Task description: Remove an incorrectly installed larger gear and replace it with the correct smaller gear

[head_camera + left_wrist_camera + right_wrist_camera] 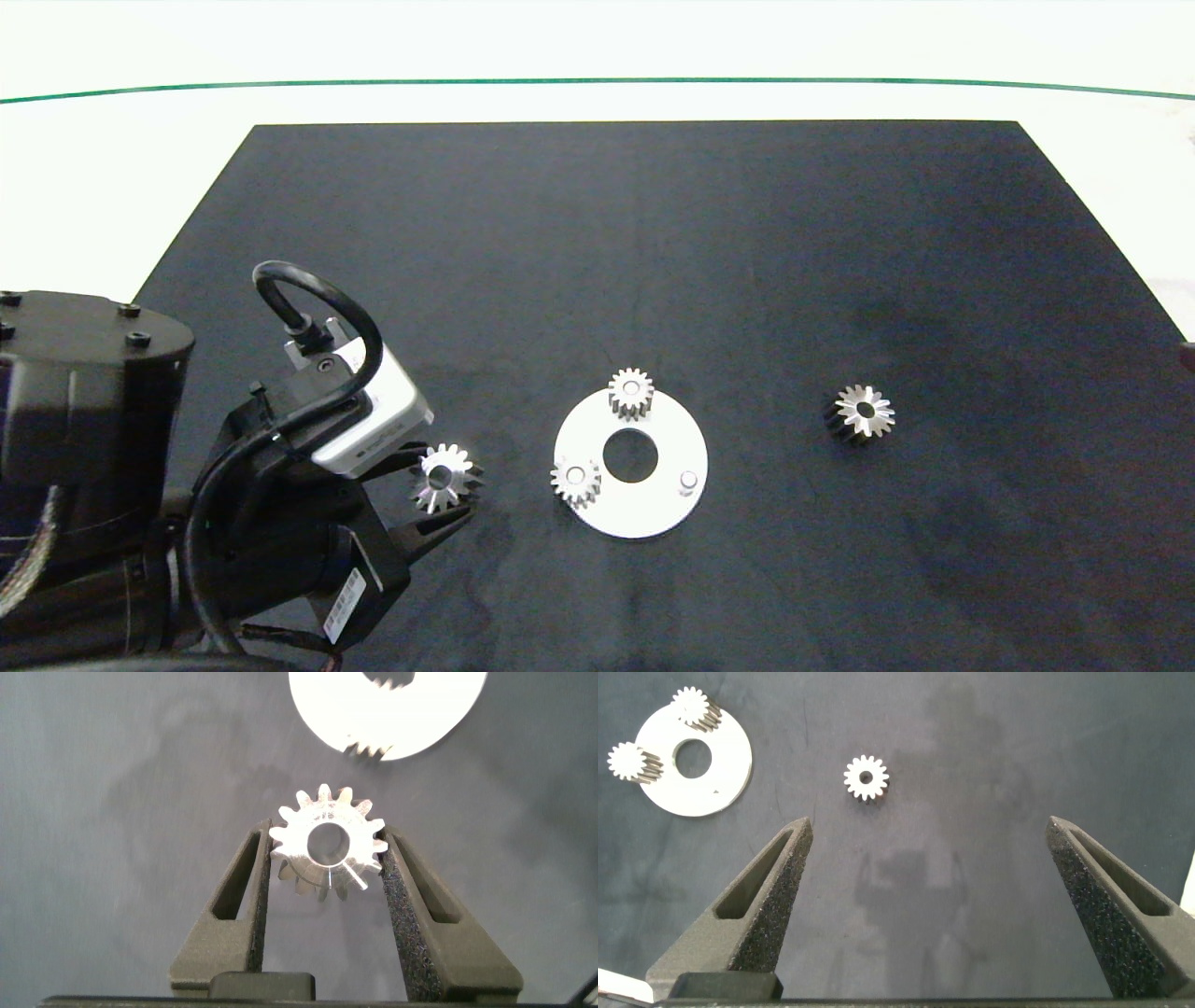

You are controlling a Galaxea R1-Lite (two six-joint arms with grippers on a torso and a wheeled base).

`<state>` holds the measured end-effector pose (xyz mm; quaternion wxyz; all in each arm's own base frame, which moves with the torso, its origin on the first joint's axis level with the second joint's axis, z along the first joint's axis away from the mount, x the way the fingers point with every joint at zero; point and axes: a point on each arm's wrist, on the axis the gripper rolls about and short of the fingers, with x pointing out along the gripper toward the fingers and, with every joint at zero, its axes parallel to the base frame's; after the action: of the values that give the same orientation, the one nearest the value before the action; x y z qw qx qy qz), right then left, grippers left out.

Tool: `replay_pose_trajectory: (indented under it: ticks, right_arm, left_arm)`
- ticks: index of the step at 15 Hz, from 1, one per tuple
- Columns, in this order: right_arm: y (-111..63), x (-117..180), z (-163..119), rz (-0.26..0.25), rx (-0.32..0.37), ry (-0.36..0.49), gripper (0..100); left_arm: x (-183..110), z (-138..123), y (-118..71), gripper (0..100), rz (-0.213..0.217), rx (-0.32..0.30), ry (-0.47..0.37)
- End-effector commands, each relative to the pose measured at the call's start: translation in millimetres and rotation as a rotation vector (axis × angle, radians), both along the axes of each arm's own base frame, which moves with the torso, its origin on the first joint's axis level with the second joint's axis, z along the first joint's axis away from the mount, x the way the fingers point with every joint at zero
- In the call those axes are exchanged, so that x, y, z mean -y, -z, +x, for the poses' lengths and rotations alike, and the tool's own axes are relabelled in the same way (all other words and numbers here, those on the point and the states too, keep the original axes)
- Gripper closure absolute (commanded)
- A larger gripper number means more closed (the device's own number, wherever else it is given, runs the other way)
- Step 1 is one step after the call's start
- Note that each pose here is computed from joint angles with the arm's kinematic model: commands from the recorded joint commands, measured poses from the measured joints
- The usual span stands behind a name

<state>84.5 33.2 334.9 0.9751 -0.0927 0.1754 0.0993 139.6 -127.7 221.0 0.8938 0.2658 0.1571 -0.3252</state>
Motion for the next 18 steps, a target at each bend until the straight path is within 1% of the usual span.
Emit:
replay_pose_trajectory:
  ticks: [1, 3, 5, 6, 7, 9, 11, 12, 18]
  right_arm:
    - [-3.5, 8, -11, 0.015, 0.035, 0.035, 0]
    - [-5.1, 13, -19, 0.031, 0.057, 0.060, 0]
    - [-7.0, 17, -27, 0.043, 0.083, 0.079, 0]
    - [-8.3, 21, -31, 0.048, 0.099, 0.108, 0]
    - [-8.7, 24, -37, 0.053, 0.113, 0.139, 0]
    - [-6.8, 29, -48, 0.075, 0.135, 0.173, 0]
    - [-5.2, 32, -59, 0.086, 0.160, 0.190, 0]
    - [-4.4, 34, -64, 0.088, 0.170, 0.194, 0]
    - [5.9, 35, -70, 0.082, 0.159, 0.191, 0]
  left_arm:
    - [20, -1, -3.4, 75, 0.002, 0.001, 0.077]
    - [33, 1, -2.7, 75, 0.004, -0.007, 0.102]
    - [52, 2, -3.1, 75, -0.009, -0.021, 0.132]
    - [64, 3, -3.0, 75, 0.000, -0.020, 0.142]
    - [76, 3, -1.0, 75, 0.018, -0.014, 0.143]
    - [102, 3, 3.8, 75, 0.047, 0.012, 0.139]
    - [122, 5, 8.0, 75, 0.042, 0.022, 0.166]
    - [129, 8, 9.1, 75, 0.045, 0.024, 0.163]
    - [157, 26, 20.8, 75, 0.072, 0.016, 0.145]
